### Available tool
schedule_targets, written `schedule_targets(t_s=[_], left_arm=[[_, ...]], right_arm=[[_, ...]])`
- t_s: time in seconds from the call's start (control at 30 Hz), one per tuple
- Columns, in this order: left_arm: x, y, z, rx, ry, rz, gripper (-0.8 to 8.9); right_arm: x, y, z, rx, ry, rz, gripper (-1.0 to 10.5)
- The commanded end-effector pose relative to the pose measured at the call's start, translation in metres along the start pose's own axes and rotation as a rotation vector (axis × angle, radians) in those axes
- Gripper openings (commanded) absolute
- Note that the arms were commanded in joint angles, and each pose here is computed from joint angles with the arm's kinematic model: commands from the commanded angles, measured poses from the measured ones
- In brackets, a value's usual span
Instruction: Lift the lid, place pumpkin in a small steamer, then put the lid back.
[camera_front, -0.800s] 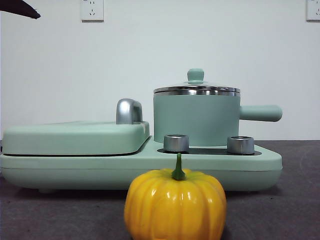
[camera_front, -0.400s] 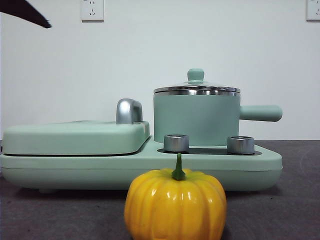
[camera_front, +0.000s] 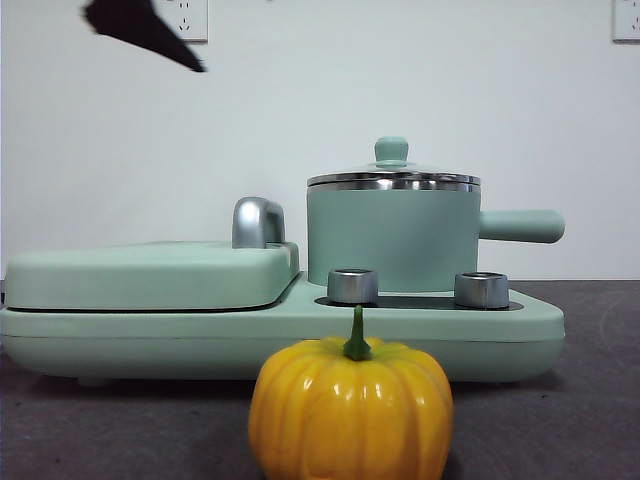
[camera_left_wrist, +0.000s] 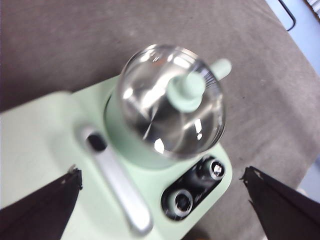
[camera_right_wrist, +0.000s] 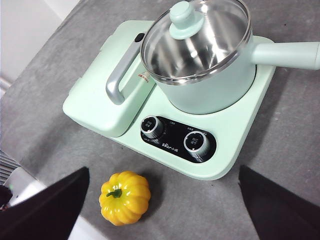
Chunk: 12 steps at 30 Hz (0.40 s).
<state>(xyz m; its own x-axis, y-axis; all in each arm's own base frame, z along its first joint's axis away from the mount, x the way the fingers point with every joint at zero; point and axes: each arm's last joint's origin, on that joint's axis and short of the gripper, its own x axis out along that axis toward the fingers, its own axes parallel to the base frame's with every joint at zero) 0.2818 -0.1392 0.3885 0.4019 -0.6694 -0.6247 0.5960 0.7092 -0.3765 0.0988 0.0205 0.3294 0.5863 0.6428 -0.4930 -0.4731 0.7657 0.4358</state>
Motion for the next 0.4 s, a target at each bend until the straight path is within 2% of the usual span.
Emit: schedule_targets(t_s=[0.03, 0.2, 0.4], left_arm=[[0.015, -0.007, 0.019, 0.019, -0.001, -0.019, 5.21], [0.045, -0.021, 0.042, 0.058, 0.064, -0.007, 5.21], [0.080, -0.044, 0.060, 0.149, 0.104, 0.032, 5.21]], right_arm=[[-0.002, 0.002, 0.004, -0.032, -0.018, 0.003, 4.8], [-0.002, 0.002, 0.005, -0.035, -0.023, 0.003, 4.8], [-0.002, 0.003, 0.006, -0.046, -0.038, 0.004, 4.8]])
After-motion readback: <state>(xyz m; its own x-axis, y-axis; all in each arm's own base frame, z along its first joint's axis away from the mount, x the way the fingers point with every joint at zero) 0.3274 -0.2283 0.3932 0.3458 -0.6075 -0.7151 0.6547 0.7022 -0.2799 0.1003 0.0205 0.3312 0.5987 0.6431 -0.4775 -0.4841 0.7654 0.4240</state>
